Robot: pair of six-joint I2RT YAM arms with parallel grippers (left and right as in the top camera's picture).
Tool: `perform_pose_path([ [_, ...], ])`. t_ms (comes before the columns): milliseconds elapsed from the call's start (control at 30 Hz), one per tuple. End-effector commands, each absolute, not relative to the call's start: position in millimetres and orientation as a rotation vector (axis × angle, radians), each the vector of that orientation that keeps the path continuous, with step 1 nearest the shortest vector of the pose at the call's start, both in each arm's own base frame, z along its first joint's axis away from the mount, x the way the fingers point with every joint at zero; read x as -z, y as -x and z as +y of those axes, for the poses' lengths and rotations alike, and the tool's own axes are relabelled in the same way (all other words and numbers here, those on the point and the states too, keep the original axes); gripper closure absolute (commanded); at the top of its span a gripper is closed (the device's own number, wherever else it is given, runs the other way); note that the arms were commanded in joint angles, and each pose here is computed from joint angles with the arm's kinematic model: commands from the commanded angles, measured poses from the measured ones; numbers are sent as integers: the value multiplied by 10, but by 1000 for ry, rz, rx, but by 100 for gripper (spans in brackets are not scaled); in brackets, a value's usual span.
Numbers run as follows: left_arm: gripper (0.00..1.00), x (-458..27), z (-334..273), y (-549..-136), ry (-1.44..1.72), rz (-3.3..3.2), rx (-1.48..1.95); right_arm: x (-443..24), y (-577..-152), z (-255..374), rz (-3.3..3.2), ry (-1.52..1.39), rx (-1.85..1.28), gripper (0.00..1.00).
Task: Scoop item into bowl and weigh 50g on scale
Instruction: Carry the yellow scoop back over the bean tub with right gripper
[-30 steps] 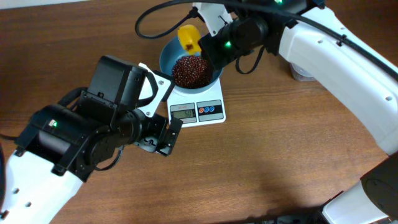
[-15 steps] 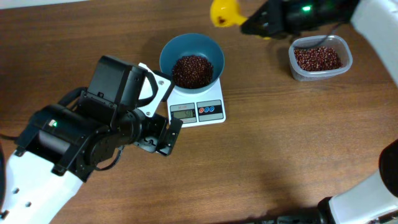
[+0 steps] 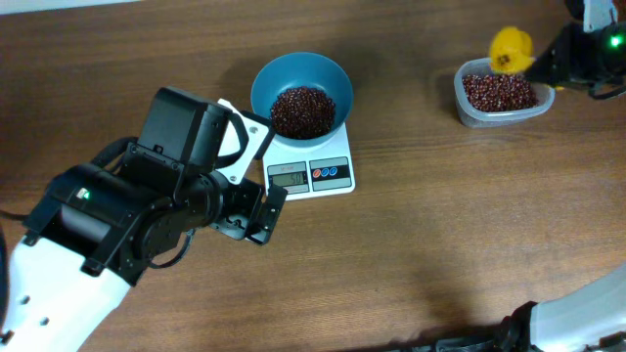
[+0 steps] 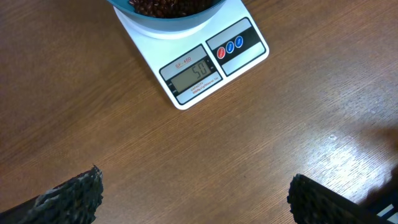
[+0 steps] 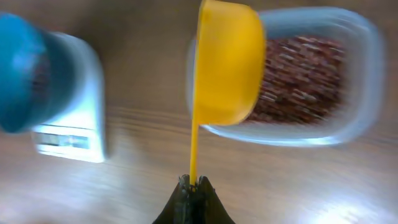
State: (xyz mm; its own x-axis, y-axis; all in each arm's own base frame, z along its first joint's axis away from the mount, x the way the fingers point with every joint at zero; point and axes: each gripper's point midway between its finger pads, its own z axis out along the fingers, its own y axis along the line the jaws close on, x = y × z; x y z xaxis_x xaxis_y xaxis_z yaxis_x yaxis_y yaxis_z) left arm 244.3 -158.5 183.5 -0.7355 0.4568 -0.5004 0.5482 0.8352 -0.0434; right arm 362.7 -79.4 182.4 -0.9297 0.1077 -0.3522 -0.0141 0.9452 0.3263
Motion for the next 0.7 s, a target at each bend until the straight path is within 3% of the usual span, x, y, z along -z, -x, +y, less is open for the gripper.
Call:
perform_pose_path([
  [0,1,-1900,-1616,-2453,-764,2509,274,-1783,-3549,-1139,2844,-17,-5,96],
  [233,1,-1900,-1616,-2453,-764,2509,274,-1839,-3561,-1276,2873,-62,448,96],
  [533,1,-1900,-1616,-2453,-764,2509,274,-1946,-3716,-1186,2774,-237,501,96],
  [667,1,-1900,-1616,-2453,-764,2509,274,-2325,-3742,-1053,2678,-388,346,96],
])
